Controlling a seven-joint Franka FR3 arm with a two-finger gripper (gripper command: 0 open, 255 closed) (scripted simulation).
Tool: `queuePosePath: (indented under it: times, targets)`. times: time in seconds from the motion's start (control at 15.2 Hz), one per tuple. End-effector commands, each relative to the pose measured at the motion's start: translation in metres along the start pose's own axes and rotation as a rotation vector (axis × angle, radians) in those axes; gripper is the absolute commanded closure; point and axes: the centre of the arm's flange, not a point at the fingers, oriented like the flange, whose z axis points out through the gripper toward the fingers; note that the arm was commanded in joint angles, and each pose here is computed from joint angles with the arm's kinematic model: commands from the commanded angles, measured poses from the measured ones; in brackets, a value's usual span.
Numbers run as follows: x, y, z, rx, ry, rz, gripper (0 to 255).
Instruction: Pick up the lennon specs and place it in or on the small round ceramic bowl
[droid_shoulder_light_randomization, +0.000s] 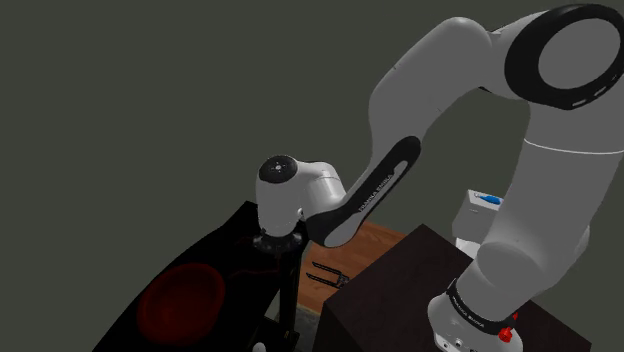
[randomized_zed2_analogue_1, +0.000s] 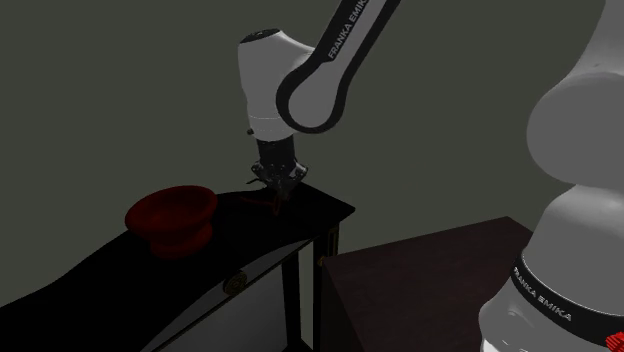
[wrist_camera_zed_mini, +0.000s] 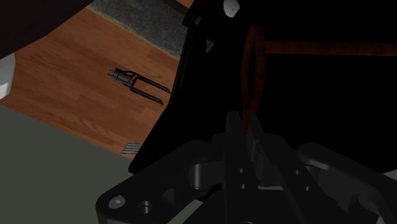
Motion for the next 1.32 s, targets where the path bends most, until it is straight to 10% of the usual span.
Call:
queuePosePath:
  times: [0.0, 1.25]
  targets:
    - [0.002, 0.000, -0.011, 0.000, -0.001, 0.000, 255]
    - [-0.004, -0.034, -0.093, 0.000, -0.001, 0.000, 255]
